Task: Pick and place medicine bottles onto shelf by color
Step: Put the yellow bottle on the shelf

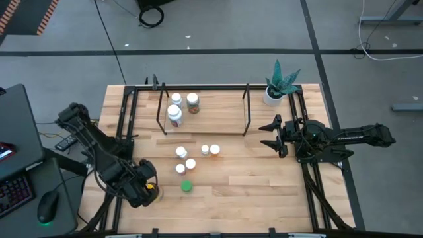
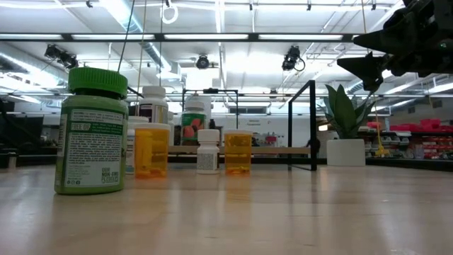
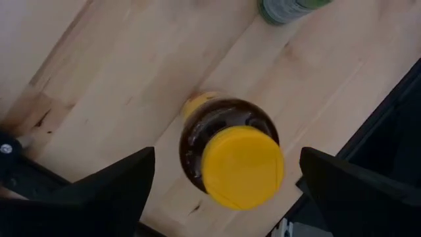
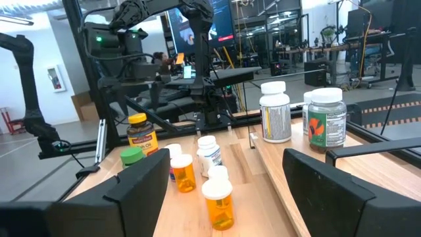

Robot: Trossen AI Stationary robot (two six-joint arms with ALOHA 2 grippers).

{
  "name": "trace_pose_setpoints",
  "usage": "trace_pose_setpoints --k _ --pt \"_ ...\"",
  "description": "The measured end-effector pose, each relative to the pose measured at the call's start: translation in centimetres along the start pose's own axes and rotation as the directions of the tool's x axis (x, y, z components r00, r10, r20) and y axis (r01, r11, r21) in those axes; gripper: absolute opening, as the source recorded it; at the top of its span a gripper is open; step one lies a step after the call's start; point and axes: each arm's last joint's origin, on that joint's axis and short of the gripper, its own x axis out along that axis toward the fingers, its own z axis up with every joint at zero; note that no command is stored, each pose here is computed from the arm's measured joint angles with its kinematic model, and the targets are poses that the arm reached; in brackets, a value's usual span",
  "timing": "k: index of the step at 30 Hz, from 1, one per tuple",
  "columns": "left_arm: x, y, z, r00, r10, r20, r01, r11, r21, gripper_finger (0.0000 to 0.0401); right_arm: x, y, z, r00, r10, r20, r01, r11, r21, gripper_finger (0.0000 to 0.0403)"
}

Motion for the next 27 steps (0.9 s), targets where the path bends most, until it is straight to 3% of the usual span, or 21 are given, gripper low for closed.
trace_pose_setpoints --k 6,27 --pt "1.2 -1.1 -0.1 0.999 -0.021 -0.05 0.021 1.0 0.018 0.0385 0.0 0.0 0.0 1.0 0.0 0.0 0.0 1.0 0.0 0.0303" --pt "5.8 -2.9 -0.6 0.987 0.125 -0.101 -0.111 0.985 0.131 0.0385 0.0 0.0 0.0 1.0 0.0 0.0 0.0 1.0 0.0 0.0303"
